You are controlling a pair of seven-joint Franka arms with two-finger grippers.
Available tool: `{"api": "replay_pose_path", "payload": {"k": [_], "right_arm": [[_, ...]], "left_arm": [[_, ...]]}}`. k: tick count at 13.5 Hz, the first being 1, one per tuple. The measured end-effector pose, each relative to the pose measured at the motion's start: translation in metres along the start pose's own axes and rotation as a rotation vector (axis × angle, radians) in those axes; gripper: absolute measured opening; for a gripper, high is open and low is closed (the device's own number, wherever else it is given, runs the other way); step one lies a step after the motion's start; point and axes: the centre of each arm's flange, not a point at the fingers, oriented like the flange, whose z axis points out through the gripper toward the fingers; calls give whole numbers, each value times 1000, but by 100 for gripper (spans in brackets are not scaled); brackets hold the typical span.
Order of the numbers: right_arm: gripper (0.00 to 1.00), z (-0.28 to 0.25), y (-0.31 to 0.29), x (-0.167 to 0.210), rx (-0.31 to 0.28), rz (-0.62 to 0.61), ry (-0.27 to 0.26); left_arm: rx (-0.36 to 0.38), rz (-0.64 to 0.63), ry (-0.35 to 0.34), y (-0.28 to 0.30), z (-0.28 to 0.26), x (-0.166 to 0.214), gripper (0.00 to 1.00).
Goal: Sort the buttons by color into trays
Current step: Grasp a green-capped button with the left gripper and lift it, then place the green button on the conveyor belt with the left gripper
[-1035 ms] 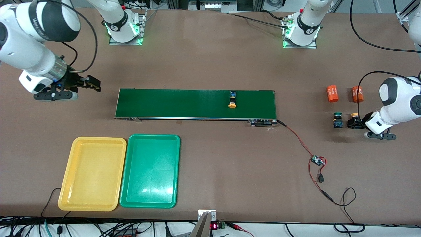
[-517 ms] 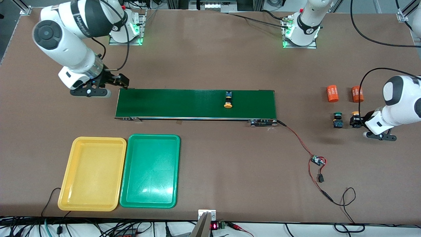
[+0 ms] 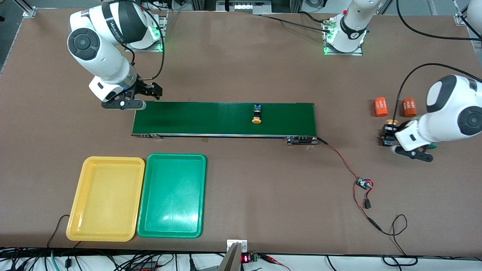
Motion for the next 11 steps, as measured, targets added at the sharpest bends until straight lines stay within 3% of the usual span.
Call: {"api": "replay_pose_path", "payload": {"k": [7, 11], "right_arm": [[100, 1, 20, 8, 3, 40, 2], [100, 4, 25, 10, 0, 51, -8]], "left_arm": [[9, -82, 13, 222, 2, 21, 41], [-69, -147, 47, 288, 40, 20, 41]]}}
